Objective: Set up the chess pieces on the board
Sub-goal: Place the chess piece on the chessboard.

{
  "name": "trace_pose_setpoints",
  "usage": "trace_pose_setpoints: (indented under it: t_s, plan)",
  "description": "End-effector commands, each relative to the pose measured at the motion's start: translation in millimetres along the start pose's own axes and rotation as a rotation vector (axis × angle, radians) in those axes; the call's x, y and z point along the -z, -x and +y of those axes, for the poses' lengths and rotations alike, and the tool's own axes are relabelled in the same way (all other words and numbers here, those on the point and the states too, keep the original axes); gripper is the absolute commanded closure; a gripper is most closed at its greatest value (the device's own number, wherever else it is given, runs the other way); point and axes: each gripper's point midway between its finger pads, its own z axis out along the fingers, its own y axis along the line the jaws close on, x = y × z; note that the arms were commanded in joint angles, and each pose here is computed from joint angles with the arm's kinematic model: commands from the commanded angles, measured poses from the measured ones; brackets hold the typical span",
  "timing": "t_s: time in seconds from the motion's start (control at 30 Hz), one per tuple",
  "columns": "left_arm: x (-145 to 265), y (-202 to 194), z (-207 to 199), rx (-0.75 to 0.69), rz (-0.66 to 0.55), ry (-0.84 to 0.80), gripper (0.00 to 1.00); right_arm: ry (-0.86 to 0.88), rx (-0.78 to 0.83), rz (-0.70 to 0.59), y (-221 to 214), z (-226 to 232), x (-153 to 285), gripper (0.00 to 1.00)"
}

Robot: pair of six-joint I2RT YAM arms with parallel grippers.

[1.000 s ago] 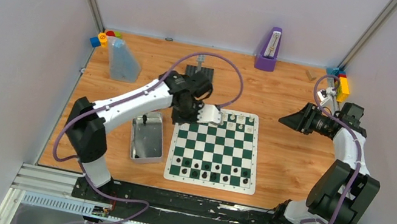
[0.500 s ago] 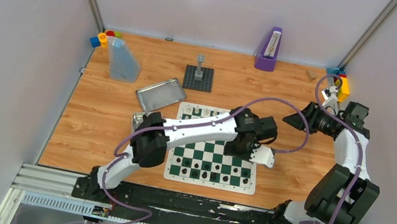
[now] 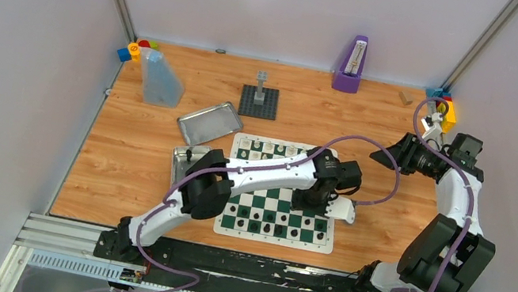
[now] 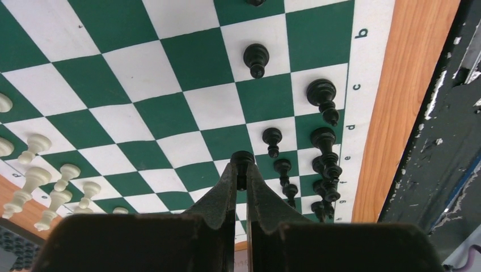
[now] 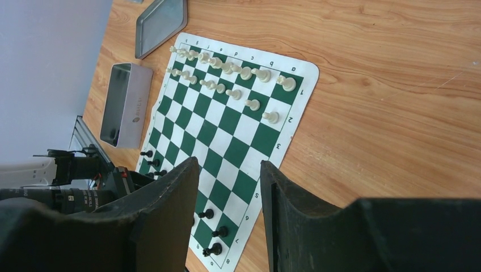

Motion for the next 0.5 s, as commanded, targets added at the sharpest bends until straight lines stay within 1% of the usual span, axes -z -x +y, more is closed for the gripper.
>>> trace_pose_setpoints:
  t_s: [0.0, 0.47]
  plan:
    - [-5.3, 15.3, -9.6, 0.025, -0.048, -0.040, 0.92, 0.023, 0.050, -0.036, 17.3, 8.6, 4.8, 0.55]
    - [-24.6, 24.4, -21.1, 0.026, -0.055, -0.082, 0.91, 0.034, 0.044, -0.032, 16.2, 8.9, 3.8, 0.55]
